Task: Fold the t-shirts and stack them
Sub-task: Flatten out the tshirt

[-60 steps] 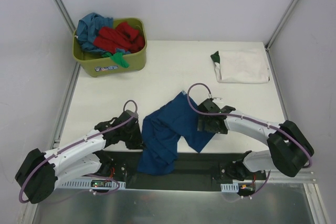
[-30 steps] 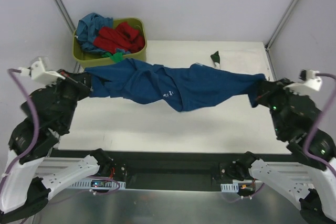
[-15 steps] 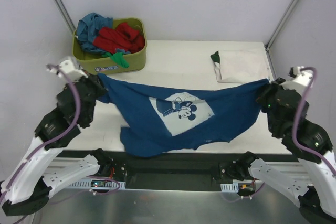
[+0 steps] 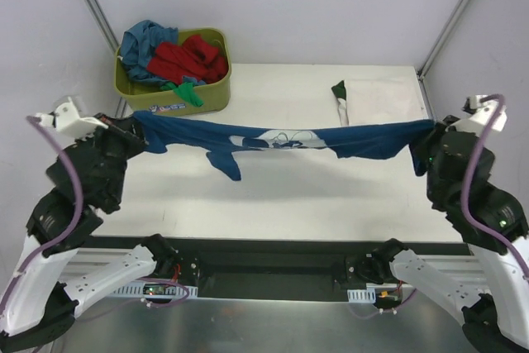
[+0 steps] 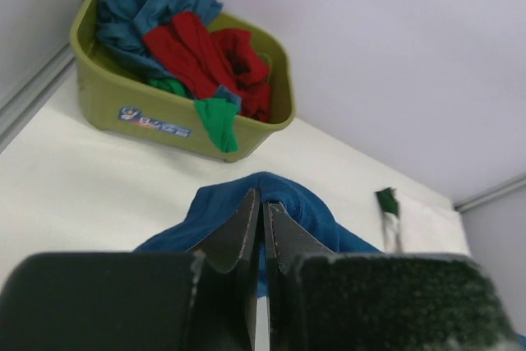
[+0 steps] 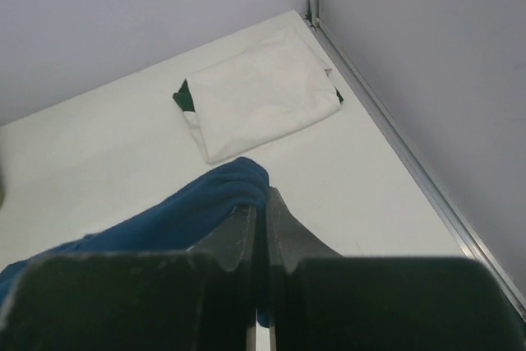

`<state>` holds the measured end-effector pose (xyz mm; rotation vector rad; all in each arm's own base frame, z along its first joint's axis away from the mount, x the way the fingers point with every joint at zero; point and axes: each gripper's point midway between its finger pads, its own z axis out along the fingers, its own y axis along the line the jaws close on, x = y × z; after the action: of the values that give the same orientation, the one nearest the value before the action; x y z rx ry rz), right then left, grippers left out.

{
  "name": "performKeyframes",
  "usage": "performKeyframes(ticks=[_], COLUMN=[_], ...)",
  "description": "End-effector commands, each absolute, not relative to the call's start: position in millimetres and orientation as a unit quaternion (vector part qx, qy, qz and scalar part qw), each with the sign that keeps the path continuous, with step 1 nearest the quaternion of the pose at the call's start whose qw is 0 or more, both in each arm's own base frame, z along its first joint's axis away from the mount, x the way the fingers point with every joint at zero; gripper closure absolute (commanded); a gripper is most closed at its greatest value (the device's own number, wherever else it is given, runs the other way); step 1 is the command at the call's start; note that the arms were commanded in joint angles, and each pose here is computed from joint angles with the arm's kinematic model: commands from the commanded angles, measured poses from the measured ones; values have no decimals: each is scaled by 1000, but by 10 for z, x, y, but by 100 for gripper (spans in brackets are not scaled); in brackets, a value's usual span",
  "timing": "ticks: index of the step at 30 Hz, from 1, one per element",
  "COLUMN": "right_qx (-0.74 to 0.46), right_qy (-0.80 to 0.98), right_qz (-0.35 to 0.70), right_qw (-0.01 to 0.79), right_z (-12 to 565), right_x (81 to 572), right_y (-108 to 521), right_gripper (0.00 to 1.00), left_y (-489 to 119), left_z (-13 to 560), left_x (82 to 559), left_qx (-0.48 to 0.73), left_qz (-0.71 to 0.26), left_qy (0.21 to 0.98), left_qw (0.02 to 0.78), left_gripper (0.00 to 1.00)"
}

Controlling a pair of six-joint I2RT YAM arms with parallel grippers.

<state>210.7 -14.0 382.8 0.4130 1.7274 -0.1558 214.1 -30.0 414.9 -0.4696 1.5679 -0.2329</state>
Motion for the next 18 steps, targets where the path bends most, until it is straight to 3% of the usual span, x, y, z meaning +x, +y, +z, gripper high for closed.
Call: performKeyframes(ticks=[1,9,13,17,18], right_qx=[178,161,175,159,147], right_qy=[704,665,691,744,763], right_qz=[-2,10,-112,-256,-261], right_qw=[688,730,693,596,573], right_z=[4488,5090,4943,4314,4117], right_x=[1893,1711,2092,2756,2934], right_y=[-208,-324,-356,-349,-318], right_gripper=[99,99,99,99,99], left_y=[-280,-499,-578,-626,-629], left_z=[4685,5110,4745,3728,3456], left_x=[1855,1623,2052,2563,2681], left_qx=[-182,-103,-125,-168,-176], left_qz=[-198,-282,-187,-33,9], left_qy=[650,623,672,743,757], left_qw=[711,722,705,647,629], left_gripper=[100,100,100,99,84])
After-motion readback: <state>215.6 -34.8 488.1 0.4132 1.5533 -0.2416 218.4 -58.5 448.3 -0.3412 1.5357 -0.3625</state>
